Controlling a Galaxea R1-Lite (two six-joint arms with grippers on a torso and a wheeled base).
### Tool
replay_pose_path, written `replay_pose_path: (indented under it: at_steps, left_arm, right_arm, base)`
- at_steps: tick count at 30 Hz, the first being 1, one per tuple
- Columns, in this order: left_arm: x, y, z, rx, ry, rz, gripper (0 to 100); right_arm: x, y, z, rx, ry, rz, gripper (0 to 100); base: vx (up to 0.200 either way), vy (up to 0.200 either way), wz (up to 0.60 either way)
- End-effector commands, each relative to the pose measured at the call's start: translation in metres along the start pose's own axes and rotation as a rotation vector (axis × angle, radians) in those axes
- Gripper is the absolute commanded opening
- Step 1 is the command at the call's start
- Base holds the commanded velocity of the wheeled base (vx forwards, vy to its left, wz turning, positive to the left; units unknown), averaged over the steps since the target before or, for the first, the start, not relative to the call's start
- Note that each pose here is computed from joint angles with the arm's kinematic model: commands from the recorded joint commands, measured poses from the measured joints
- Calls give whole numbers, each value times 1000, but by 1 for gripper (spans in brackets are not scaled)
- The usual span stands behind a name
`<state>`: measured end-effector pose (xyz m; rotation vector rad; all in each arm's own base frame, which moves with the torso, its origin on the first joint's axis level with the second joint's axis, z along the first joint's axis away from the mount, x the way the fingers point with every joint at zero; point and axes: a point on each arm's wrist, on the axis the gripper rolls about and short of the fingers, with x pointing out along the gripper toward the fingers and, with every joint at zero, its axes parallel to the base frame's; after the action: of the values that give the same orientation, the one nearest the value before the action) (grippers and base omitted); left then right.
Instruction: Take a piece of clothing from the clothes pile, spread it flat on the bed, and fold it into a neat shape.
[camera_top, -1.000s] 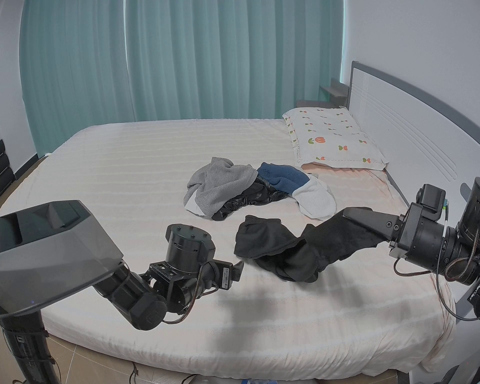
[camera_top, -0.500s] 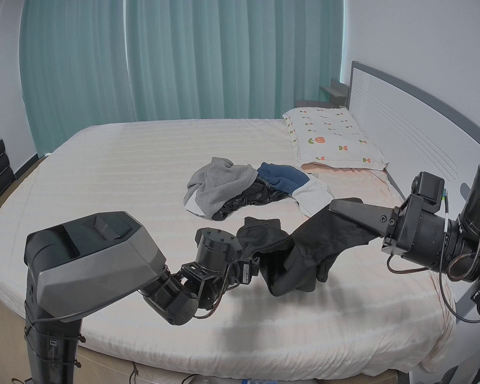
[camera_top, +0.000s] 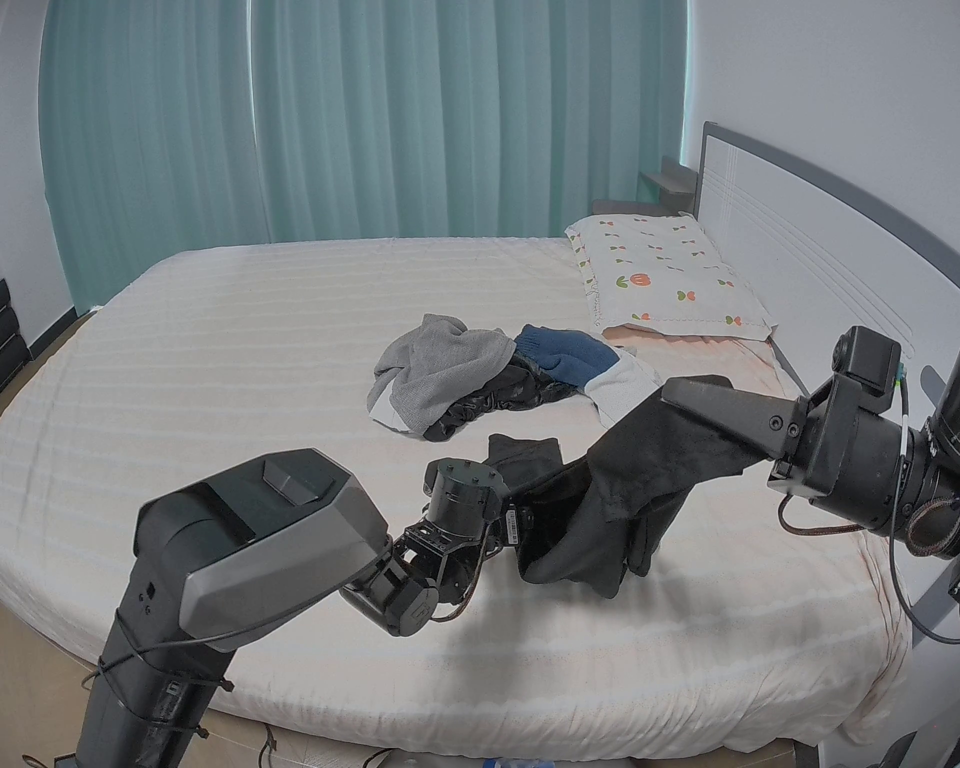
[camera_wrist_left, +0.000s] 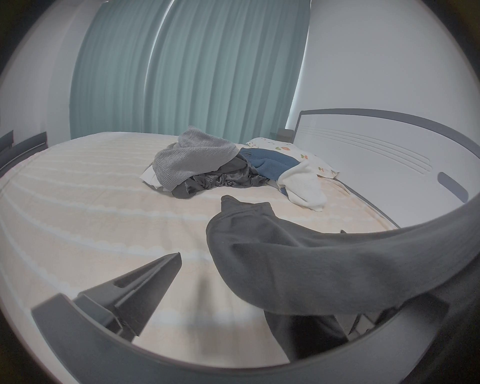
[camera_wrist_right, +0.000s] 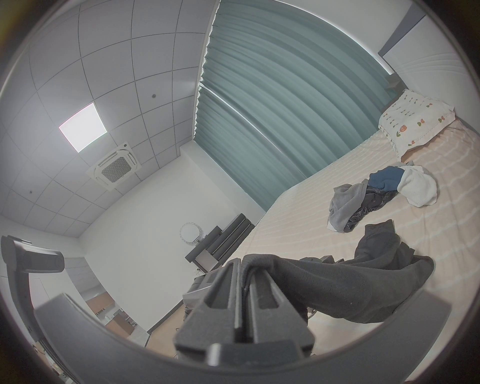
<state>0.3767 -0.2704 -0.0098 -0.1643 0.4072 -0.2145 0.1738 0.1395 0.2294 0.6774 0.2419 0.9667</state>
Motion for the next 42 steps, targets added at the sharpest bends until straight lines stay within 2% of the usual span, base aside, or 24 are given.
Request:
replay_pose_path:
  at_steps: [1, 6, 7, 9, 14, 18, 21, 23, 24, 25, 27, 28, 29, 34, 37, 39, 42]
  left_arm:
    - [29, 6, -20, -19, -10, 43, 100]
    - [35, 19, -14, -51, -25, 74, 100]
    - [35, 20, -12, -68, -29, 76, 0]
    - [33, 22, -8, -111, -34, 78, 0]
    - [9, 28, 20, -224, -52, 85, 0]
    - [-50, 24, 62, -323, -72, 53, 0]
    - [-92, 25, 92, -342, -62, 50, 0]
    - [-122, 26, 118, -394, -61, 51, 0]
    - [-122, 26, 118, -394, -61, 51, 0]
    - [-157, 27, 147, -500, -79, 31, 0]
    - [-185, 32, 166, -584, -83, -5, 0]
    - [-189, 33, 167, -592, -81, -10, 0]
    - [-209, 39, 171, -609, -69, -45, 0]
    - [-237, 57, 153, -614, -41, -108, 0]
    - [-233, 65, 147, -633, -57, -120, 0]
    - [-221, 70, 134, -657, -45, -97, 0]
    - [-213, 74, 122, -710, -34, -98, 0]
  right_arm:
    - [-2, 1, 1, -8, -8, 0, 0]
    - [-3, -2, 3, -13, -18, -16, 0]
    - [-4, -4, 3, -14, -18, -21, 0]
    - [-4, -7, 4, -14, -23, -36, 0]
    - [1, -21, 5, -13, -24, -83, 0]
    - [6, -34, 4, -14, -13, -121, 0]
    - [13, -46, -1, -19, 1, -150, 0]
    - [14, -57, -4, -45, -1, -179, 0]
    - [14, -57, -4, -45, -1, -179, 0]
    - [14, -66, -8, -70, -14, -189, 0]
    - [14, -74, -9, -80, -44, -193, 0]
    - [14, -75, -8, -82, -51, -195, 0]
    - [14, -81, -7, -96, -102, -215, 0]
    - [9, -84, -7, -105, -228, -293, 0]
    - [14, -87, -3, -102, -304, -333, 0]
    - [18, -86, -1, -102, -375, -378, 0]
    - [22, -90, 4, -97, -431, -413, 0]
  base:
    - [0, 0, 0]
    - [0, 0, 0]
    - [0, 0, 0]
    - [0, 0, 0]
    - [0, 0, 0]
    - [0, 0, 0]
    - [0, 0, 0]
    - [0, 0, 0]
    - [0, 0, 0]
    - [0, 0, 0]
    - [0, 0, 0]
    - [0, 0, 0]
    - [0, 0, 0]
    - [0, 0, 0]
    - [0, 0, 0]
    - [0, 0, 0]
    - [0, 0, 0]
